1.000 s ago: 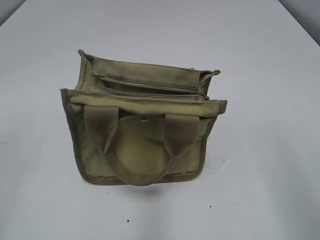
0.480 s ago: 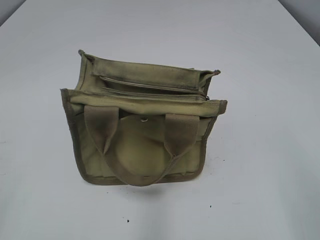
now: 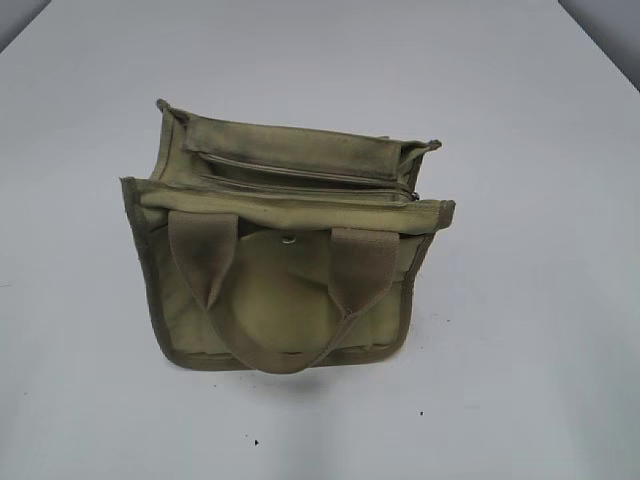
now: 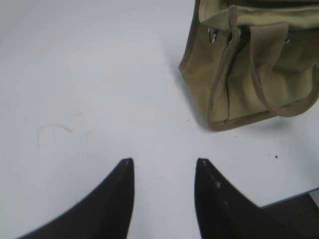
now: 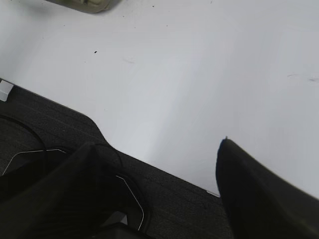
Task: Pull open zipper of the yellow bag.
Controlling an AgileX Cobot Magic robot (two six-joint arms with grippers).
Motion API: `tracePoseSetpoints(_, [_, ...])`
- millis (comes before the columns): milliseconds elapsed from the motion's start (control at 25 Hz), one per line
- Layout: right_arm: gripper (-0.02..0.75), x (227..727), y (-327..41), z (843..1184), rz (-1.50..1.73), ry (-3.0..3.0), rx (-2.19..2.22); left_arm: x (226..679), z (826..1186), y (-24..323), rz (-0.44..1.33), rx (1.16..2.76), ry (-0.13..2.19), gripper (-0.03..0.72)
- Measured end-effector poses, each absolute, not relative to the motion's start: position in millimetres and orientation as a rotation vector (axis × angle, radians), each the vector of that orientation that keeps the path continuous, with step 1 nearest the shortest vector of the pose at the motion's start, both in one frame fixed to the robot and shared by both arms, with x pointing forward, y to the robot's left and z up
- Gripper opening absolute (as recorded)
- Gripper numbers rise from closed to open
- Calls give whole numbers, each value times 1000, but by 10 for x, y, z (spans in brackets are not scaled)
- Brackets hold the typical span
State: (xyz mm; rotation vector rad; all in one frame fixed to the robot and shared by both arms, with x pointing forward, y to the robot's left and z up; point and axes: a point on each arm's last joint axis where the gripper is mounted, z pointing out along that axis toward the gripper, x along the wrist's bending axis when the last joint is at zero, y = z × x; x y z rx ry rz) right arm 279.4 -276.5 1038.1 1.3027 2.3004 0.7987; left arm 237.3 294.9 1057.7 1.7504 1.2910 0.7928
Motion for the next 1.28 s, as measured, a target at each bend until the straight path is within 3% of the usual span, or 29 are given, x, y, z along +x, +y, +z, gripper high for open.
tracePoseSetpoints(760, [563, 2799, -2817, 10396, 802, 2126, 1504, 2379, 10580, 2948, 840, 1706, 1365, 319])
tracePoseSetpoints(1280, [563, 2322, -2857, 10469, 1036, 1781, 1390, 2307, 10575, 2948, 938, 1608, 1438, 318])
